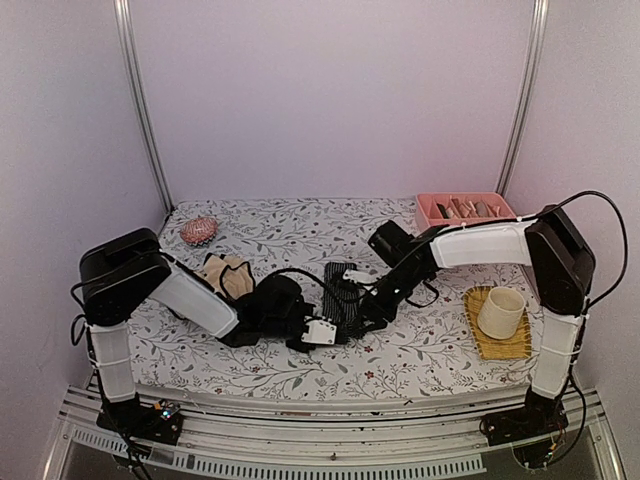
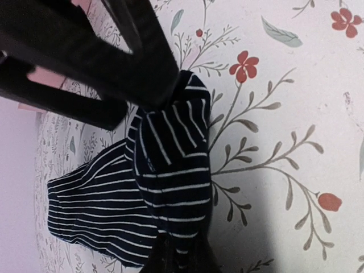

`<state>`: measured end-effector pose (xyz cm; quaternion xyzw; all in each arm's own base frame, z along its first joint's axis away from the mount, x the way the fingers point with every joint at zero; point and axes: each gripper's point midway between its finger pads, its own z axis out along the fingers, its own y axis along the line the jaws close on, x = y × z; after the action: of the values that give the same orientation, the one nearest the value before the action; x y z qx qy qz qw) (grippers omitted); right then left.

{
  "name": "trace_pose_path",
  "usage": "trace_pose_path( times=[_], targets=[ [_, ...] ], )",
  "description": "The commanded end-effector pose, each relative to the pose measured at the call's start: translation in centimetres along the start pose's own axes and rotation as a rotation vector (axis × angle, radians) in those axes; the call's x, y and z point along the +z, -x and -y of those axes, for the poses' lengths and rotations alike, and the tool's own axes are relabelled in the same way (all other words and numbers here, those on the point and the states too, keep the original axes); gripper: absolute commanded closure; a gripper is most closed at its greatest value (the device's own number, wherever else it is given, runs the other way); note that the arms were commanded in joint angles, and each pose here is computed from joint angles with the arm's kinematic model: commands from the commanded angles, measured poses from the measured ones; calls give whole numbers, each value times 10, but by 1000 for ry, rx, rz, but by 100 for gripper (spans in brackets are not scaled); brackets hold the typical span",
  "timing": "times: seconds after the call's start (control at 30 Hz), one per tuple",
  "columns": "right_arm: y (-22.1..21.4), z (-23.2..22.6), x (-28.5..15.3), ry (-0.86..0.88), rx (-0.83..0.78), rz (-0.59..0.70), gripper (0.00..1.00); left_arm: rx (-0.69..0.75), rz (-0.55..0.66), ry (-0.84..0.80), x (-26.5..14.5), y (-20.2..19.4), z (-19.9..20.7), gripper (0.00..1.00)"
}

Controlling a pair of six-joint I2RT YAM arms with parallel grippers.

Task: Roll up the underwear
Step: Roll the underwear at the center of the board.

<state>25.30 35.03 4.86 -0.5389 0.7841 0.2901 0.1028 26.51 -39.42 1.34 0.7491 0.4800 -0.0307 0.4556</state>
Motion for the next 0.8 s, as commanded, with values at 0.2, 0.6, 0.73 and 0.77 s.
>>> trace_pose_path(
  times=[0.2, 0.6, 0.73, 0.77],
  targets=[
    [5, 19, -66, -442, -128, 222, 45, -312, -88, -455, -9, -26, 56, 100],
    [0, -9, -55, -649, -491, 326, 45, -620, -94, -715, -3, -35, 45, 100],
    [5, -29, -55, -669, -605, 378, 45, -655, -84, -750, -5, -33, 45, 100],
    [5, -34, -51, -672, -641, 374, 45, -664, -91, -765, -5, -32, 47, 100]
  ],
)
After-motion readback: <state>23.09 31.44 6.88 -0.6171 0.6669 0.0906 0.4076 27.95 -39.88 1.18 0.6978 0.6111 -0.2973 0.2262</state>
